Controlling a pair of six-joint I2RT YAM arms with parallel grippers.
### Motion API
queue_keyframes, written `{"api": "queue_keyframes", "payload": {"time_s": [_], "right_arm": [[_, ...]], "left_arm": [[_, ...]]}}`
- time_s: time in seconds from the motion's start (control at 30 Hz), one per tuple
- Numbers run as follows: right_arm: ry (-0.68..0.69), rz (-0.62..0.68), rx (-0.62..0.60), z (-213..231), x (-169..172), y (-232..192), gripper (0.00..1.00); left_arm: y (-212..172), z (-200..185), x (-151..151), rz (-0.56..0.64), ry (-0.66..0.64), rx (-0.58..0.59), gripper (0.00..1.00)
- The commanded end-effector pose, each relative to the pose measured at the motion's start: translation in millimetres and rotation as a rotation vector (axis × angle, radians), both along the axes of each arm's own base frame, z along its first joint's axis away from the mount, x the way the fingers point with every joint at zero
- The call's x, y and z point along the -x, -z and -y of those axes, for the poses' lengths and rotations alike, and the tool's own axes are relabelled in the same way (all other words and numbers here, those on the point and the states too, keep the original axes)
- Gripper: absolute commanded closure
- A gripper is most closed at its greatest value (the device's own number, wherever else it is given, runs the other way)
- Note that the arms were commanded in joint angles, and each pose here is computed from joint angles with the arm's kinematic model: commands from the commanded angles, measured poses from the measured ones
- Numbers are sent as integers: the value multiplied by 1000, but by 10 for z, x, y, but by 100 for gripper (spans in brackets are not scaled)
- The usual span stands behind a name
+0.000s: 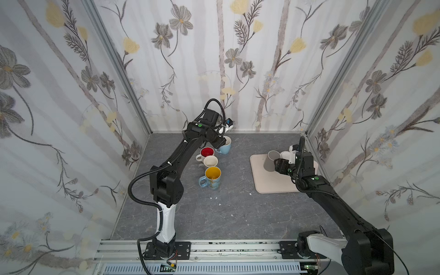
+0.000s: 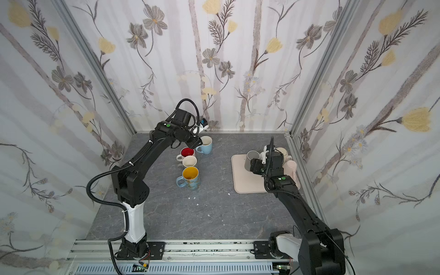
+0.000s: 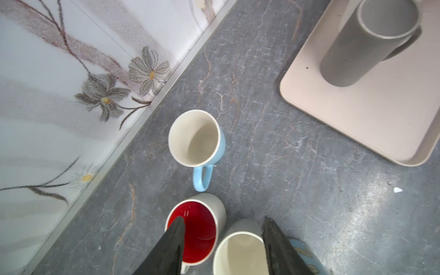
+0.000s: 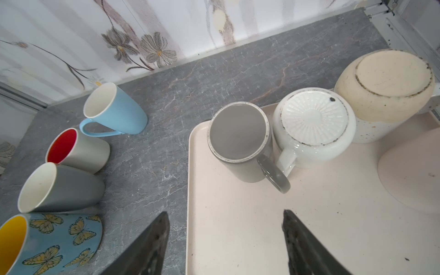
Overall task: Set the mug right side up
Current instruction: 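Open left gripper off light blue mug while right gripper moves over grey mug, then grasp grey mug handle on tray with right gripper while left gripper approaches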
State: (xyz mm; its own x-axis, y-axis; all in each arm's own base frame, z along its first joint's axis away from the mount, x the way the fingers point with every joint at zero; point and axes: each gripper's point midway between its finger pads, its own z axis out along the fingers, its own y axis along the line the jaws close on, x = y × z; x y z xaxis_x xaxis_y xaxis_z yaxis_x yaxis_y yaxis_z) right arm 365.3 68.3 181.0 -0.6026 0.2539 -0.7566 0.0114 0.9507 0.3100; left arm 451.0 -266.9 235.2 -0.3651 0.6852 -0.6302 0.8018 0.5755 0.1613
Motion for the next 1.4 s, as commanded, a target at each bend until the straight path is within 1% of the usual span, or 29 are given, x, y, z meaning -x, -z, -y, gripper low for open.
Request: {"api": "queue_keyframes", "payload": {"time_s": [0.0,0.1,0.27,0.37,0.43,0.57,0.73,0.9,1.07,1.17,1.3,1.33,1.37], "right_arm": [[-47,-56,-15,-13,-72,126,25],[-81,-92,-46,-46,-168,225,26],[-112,-127,-69,-116,-320,325,26],[-118,-142,-72,-133,-380,377,26],[-116,-155,-62,-124,-407,420,26],[-106,-160,-27,-76,-443,452,27],[-82,-183,21,2,-513,540,25],[-131,-216,-22,-119,-538,623,26],[-165,-232,-64,-234,-492,642,31],[-190,-249,-66,-329,-439,669,32],[-186,-270,-16,-380,-384,729,33],[-178,-303,3,-374,-374,852,33],[-164,-312,26,-351,-373,885,33]], "left_arm": [[-116,248,126,47,-29,95,48],[-28,556,445,21,-15,158,48],[218,1092,1042,-32,81,272,48],[365,1270,1259,-68,106,304,48],[467,1335,1352,-86,118,302,48],[597,1384,1448,-119,119,284,47],[611,1419,1517,-124,130,301,47],[621,1405,1562,-128,131,309,47],[639,1356,1580,-118,126,304,46],[681,1350,1585,-124,124,297,46],[693,1357,1580,-124,124,296,46],[693,1359,1578,-126,124,297,46],[688,1359,1578,-125,124,298,46]]}}
